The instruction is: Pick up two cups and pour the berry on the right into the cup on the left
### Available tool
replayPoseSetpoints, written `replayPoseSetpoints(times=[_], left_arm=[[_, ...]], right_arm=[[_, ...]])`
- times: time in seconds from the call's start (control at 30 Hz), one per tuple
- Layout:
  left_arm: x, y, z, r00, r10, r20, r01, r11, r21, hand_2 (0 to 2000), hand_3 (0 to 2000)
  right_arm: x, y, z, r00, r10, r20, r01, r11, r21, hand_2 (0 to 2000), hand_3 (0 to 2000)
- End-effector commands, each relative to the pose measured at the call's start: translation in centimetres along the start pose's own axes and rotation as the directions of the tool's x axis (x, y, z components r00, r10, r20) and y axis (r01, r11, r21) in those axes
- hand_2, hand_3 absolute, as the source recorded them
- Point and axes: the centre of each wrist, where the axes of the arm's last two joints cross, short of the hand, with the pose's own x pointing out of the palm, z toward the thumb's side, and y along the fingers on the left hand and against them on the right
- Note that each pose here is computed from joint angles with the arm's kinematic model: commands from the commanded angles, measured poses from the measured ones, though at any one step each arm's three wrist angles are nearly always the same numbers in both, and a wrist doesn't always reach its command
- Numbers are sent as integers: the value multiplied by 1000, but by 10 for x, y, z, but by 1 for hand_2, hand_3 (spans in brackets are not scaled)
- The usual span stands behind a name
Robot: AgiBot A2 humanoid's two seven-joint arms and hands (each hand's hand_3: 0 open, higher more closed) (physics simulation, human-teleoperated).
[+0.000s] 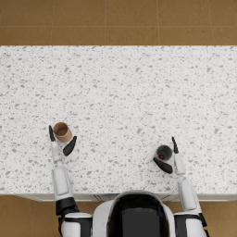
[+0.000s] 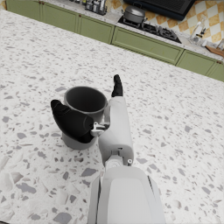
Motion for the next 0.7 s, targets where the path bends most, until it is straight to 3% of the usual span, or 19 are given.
replayPoseSetpoints(times=[0.03, 0.7], left_arm=[[1, 7, 3, 1000, 0, 5, 0, 1000, 6, 0, 0], [2, 36, -20, 997, 48, 59, -41, 993, -114, 0, 0]], right_arm=[[0, -3, -3, 1000, -4, 5, 4, 1000, 8, 0, 0], [8, -17, -17, 998, -1, 59, -2, 999, 50, 0, 0]])
